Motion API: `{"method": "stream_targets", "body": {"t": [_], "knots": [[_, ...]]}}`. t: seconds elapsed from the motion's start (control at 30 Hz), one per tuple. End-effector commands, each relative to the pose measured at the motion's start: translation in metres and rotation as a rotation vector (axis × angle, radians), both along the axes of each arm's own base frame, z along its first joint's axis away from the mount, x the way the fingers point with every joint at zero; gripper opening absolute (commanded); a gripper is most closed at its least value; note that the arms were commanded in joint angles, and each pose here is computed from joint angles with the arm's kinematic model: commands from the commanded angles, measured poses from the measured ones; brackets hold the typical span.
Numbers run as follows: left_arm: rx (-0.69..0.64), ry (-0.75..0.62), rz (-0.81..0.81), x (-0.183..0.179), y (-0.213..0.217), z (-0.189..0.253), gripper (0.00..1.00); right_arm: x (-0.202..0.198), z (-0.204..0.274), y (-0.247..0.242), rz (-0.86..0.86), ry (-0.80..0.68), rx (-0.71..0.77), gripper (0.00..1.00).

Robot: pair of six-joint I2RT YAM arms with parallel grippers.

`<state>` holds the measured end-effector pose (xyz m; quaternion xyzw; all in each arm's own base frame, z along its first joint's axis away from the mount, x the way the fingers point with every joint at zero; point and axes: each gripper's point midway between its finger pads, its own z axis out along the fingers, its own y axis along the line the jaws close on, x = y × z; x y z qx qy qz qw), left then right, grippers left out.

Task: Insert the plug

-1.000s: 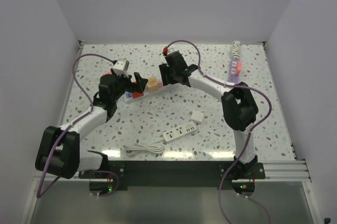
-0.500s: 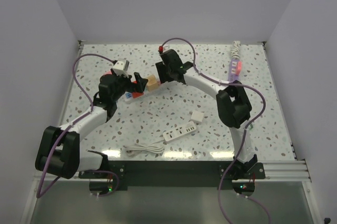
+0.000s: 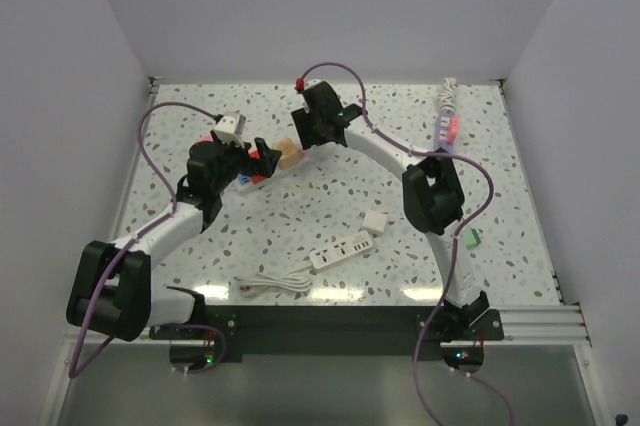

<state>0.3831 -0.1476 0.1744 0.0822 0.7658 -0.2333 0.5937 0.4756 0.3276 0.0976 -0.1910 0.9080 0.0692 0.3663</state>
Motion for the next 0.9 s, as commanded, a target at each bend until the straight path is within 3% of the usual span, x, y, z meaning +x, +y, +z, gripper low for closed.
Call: {"method": "stream_targets", "body": {"t": [0.0, 0.23, 0.5, 0.87], "knots": [[0.001, -0.063, -0.012, 0.0, 0.001, 0.017, 1.0, 0.006, -0.034, -0.017, -0.006, 0.06, -0.067, 0.0], [0.002, -0.063, -0.011, -0.001, 0.001, 0.017, 1.0, 0.014, -0.051, -0.021, -0.021, 0.068, -0.11, 0.0], [0.001, -0.066, -0.01, 0.0, 0.0, 0.017, 1.0, -0.006, -0.05, -0.047, -0.079, 0.006, -0.112, 0.0], [-0.001, -0.066, -0.016, 0.0, -0.001, 0.017, 1.0, -0.019, -0.08, -0.06, -0.096, 0.045, -0.168, 0.0]]}}
